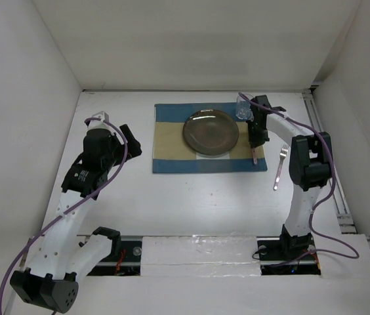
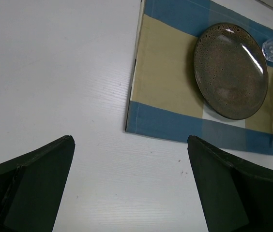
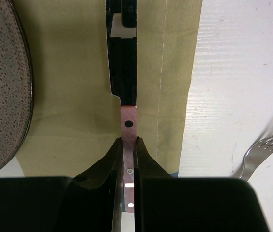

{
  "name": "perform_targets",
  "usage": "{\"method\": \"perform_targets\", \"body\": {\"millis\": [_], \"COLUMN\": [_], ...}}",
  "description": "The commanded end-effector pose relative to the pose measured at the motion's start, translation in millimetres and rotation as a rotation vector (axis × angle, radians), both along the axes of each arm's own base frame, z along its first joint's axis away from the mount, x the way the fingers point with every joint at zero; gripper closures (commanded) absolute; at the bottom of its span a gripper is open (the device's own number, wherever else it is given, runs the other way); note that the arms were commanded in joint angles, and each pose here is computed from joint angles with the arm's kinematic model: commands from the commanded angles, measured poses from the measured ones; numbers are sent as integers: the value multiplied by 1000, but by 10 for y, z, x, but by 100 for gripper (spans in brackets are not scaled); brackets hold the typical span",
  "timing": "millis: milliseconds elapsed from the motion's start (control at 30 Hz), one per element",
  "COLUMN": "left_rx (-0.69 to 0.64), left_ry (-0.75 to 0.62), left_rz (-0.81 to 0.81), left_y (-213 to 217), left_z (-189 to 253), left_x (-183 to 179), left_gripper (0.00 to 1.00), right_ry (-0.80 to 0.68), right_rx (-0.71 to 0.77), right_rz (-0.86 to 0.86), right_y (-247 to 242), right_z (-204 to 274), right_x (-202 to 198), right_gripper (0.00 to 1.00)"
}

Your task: Set the dinner table for one person

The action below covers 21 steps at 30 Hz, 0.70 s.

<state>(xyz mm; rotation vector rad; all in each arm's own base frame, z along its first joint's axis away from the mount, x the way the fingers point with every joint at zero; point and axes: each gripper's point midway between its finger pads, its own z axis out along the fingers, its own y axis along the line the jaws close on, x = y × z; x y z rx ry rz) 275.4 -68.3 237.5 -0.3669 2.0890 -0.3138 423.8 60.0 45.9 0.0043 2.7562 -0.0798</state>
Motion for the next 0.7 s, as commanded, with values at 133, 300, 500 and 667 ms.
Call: {"method": "perform_targets", "body": {"millis": [133,300,500,667], "left_rx": [-1,-1,-1,-1], "left_ry": [-32,-32,-32,-32], "left_rz": [-15,-15,-15,-15], "left_y": [-27,-27,-27,-27], "left_z": [49,49,49,49], "left_x": [36,36,36,36], "left_gripper": [0,0,0,0], "right_ry": [-38,-22,-48,-215], "right_rx": [-30,-42,-55,-8], "right_rz": [-3,-6,-19,-108], "right_y": [-69,-90,-83,-84], "right_z": [73,31,153,715], "right_x": [138,112,130,176], "right_gripper": [95,56,42,40]}}
